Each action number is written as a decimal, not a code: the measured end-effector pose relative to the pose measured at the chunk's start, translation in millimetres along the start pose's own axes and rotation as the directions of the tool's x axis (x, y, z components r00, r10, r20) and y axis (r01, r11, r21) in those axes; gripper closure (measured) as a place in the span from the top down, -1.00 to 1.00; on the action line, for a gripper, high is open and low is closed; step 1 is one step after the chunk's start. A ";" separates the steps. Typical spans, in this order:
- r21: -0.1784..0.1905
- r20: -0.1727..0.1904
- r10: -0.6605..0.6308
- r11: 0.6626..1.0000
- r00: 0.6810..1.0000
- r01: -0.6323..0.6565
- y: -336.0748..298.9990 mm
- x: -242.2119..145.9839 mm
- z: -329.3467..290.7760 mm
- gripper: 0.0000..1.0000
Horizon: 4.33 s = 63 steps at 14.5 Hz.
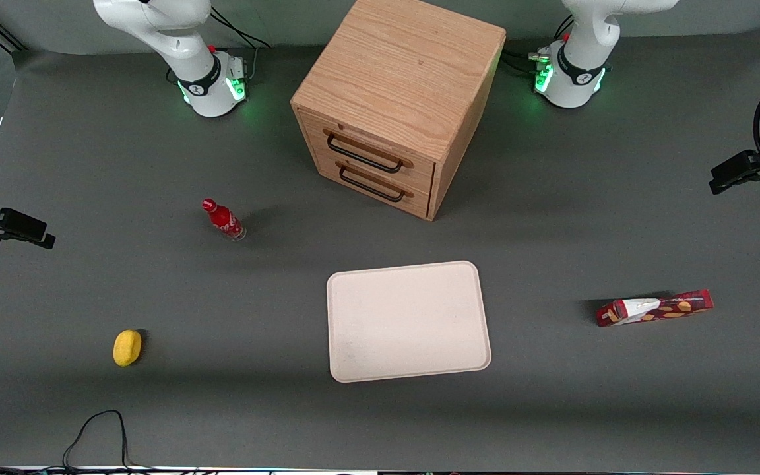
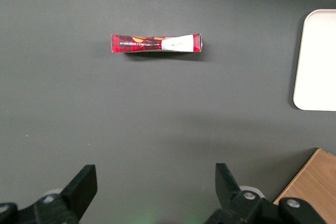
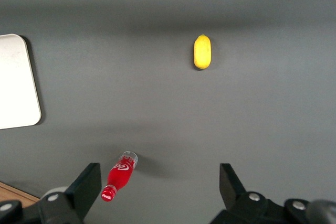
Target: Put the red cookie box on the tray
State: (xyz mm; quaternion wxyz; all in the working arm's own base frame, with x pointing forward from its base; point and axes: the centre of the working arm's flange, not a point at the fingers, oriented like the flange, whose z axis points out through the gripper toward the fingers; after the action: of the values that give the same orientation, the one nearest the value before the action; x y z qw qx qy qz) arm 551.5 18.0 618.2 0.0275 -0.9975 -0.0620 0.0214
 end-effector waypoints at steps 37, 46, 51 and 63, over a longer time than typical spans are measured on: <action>-0.069 0.014 0.964 0.265 0.265 -0.962 -116.0 154.3 95.4 1.00; -0.119 -0.082 0.995 0.039 0.049 -0.992 -101.6 184.1 227.1 1.00; -0.090 -0.110 0.994 0.010 0.020 -0.996 -63.6 180.9 307.4 1.00; -0.103 -0.131 0.990 0.035 0.049 -0.994 -57.0 152.8 385.0 0.95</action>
State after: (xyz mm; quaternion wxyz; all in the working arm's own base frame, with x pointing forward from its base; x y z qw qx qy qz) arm 678.3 113.6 231.5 -0.0765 -0.7628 0.6418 0.0176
